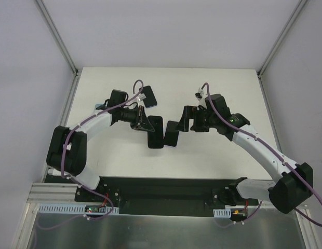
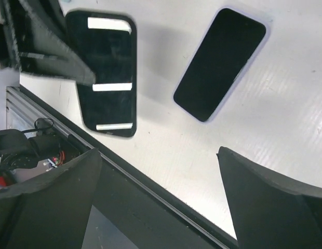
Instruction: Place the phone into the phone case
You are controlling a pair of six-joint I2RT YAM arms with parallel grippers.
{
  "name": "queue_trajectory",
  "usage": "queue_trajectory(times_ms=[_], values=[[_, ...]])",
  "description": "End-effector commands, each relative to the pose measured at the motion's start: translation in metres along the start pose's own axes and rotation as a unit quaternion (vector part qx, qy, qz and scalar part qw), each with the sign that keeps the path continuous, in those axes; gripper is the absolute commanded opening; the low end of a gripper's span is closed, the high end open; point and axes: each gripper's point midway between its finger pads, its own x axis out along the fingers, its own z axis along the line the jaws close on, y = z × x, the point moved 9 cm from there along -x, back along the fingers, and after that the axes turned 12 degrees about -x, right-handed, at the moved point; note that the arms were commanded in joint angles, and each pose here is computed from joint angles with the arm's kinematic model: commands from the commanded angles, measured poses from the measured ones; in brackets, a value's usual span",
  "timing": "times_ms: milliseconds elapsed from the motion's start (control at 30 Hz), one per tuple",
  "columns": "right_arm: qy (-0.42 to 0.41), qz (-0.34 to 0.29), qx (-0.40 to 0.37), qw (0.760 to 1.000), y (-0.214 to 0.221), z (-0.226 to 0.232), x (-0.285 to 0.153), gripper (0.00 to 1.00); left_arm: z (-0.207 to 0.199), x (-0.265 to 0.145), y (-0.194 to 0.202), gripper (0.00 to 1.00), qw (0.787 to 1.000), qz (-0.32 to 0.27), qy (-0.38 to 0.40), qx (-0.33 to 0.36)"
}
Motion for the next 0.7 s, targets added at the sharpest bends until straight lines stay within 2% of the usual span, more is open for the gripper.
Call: queue_trajectory(times_ms=[0, 300, 533, 600, 667], values=[[0.044, -0.001, 0.012, 0.999, 0.009, -0.006, -0.013, 0.96, 0.006, 0.002, -0.028, 0.0, 0.998, 0.024, -0.051, 0.018], [0.034, 0.003, 0.0, 0.999, 0.022, -0.009, -0.019, 0.96, 0.034, 0.024, -0.068, 0.0, 0.995, 0.053, -0.086, -0.007], [0.027, 0.003, -0.005, 1.0, 0.022, -0.01, -0.017, 0.96, 0.055, 0.035, -0.072, 0.01, 0.993, 0.077, -0.084, -0.039], [0.028, 0.004, -0.006, 1.0, 0.022, -0.01, -0.016, 0.96, 0.061, 0.035, -0.074, 0.08, 0.991, 0.064, -0.114, -0.038], [0.024, 0.004, -0.007, 1.0, 0.021, -0.009, -0.017, 0.96, 0.063, 0.034, -0.075, 0.19, 0.989, 0.058, -0.126, -0.042]])
